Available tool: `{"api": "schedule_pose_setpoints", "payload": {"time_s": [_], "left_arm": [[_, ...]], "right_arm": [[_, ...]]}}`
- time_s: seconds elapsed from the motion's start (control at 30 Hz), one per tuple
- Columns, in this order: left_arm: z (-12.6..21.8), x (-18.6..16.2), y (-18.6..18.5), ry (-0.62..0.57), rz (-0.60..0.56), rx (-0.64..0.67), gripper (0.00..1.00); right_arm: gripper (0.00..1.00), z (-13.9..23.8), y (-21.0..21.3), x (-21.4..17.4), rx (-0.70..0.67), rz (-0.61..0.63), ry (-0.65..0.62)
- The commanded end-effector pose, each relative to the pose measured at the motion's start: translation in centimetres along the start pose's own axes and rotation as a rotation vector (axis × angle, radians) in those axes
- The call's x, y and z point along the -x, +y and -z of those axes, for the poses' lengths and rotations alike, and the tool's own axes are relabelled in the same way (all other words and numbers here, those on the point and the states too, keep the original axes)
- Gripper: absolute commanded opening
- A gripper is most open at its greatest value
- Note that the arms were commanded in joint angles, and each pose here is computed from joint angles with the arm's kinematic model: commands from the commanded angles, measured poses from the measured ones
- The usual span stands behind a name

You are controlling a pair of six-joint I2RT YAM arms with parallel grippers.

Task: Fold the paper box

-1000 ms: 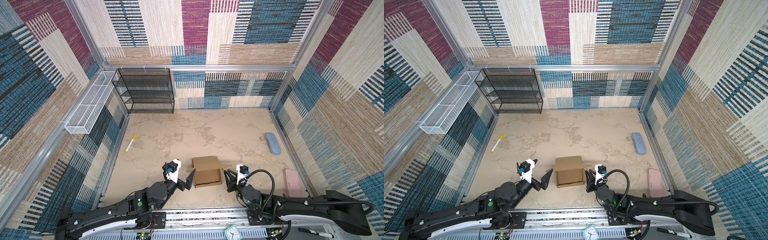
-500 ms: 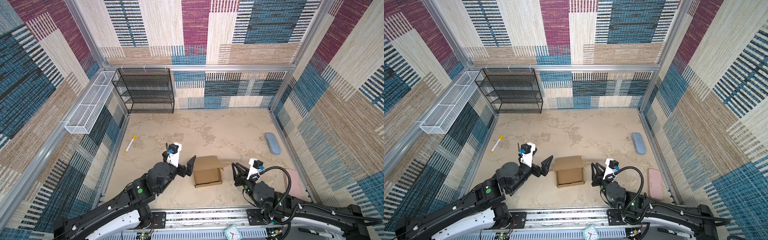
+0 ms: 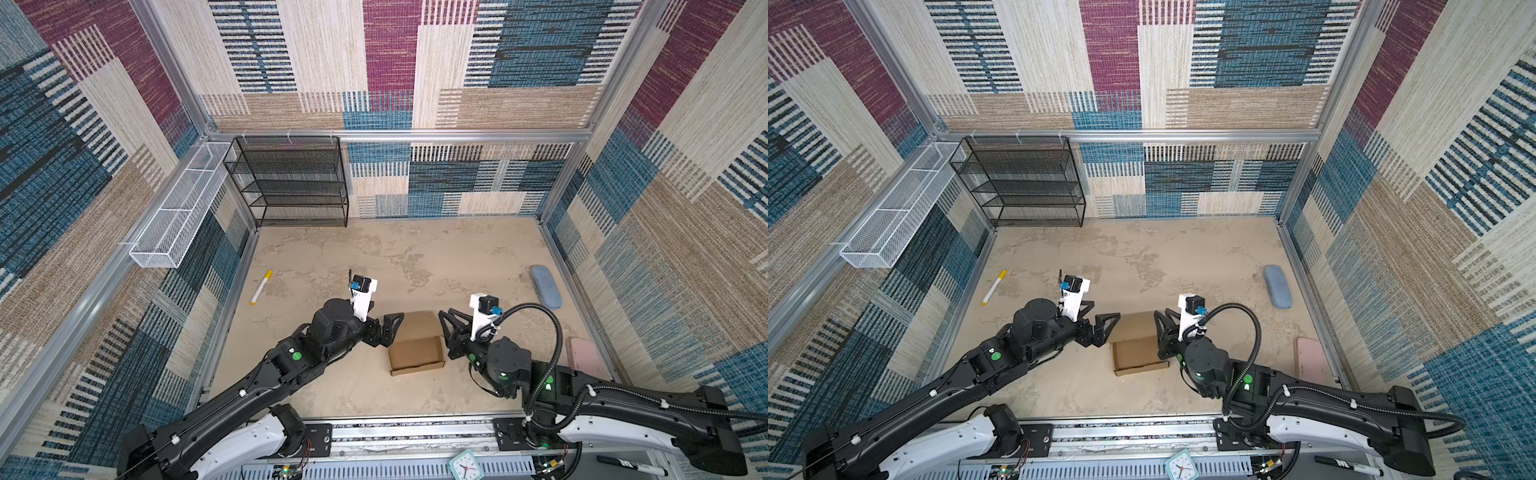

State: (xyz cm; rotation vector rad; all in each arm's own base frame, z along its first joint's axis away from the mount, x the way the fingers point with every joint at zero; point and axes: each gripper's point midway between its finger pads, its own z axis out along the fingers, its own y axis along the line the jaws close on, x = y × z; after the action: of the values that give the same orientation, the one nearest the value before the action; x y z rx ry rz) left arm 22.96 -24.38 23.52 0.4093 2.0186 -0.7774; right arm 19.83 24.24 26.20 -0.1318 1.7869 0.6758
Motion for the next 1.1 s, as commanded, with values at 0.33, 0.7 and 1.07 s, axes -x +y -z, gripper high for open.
{"api": "schedule_pose_setpoints", "payload": {"time_s": [0.33, 0.7, 1.07], "left_arm": [[-2.0, -4.8, -0.4, 0.12, 0.098, -0.088, 0.96], [-2.2, -7.9, 1.0, 0.165, 0.135, -0.065, 0.96], [-2.3, -10.0, 1.8, 0.188, 0.172, -0.055, 0.95]], "right_arm": [[0.32, -1.8, 1.7, -3.8, 0.123, -0.015, 0.157], [0.32, -2.0, 0.5, -6.5, 0.122, -0.051, 0.236], [0.32, -2.0, -0.7, -9.6, 0.105, -0.076, 0.307]]}}
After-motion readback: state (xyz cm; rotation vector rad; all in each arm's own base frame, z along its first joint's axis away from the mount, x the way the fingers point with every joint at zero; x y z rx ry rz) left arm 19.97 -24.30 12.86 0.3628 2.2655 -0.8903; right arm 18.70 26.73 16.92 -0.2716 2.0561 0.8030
